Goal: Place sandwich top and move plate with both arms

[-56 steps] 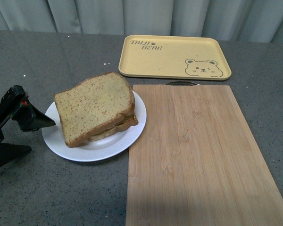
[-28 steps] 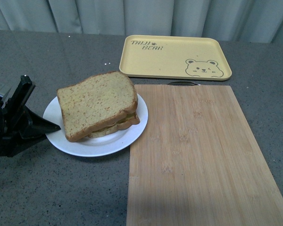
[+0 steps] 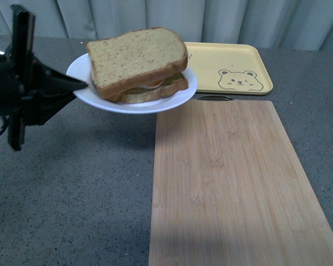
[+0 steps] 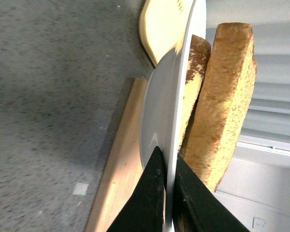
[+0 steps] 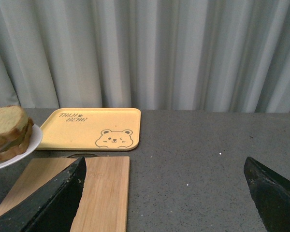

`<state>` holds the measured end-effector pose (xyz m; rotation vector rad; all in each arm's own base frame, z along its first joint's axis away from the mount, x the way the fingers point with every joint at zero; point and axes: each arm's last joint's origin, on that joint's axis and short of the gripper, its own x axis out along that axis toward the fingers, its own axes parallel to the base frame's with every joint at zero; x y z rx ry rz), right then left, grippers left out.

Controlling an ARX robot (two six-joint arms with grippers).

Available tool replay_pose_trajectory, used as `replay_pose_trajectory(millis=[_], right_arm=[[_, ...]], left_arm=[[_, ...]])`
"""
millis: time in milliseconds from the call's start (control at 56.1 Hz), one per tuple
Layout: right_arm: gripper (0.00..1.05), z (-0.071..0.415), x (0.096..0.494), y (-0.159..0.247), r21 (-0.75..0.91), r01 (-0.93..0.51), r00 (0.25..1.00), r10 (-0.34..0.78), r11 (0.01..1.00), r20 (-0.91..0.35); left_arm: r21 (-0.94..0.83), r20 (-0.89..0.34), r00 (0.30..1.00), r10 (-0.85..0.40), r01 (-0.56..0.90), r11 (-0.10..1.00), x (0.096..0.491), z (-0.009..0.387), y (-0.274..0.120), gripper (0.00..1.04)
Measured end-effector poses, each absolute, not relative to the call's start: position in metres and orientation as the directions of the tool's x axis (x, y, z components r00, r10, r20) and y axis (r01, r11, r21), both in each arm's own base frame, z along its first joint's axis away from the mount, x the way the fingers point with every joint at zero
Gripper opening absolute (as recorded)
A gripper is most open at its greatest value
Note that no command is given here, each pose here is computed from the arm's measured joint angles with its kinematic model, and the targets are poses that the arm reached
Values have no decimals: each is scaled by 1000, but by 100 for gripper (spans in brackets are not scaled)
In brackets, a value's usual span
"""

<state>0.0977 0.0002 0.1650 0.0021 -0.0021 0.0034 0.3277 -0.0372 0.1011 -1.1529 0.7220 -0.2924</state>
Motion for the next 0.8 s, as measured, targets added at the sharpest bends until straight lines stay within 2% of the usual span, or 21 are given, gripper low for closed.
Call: replay_pose_trajectory(millis=[321, 499, 803], right_arm=[[95, 165, 98, 0, 2, -3, 1000, 3, 1000, 2], [95, 165, 98, 0, 2, -3, 1000, 3, 1000, 2], [95, 165, 98, 0, 2, -3, 1000, 3, 1000, 2]], left_arm=[[-921, -345, 786, -514, -179, 345, 391, 115, -114, 4], [-905, -399, 781, -480, -250, 345, 425, 100, -151, 4], [-886, -441, 757, -483, -280, 370, 462, 76, -194, 4]])
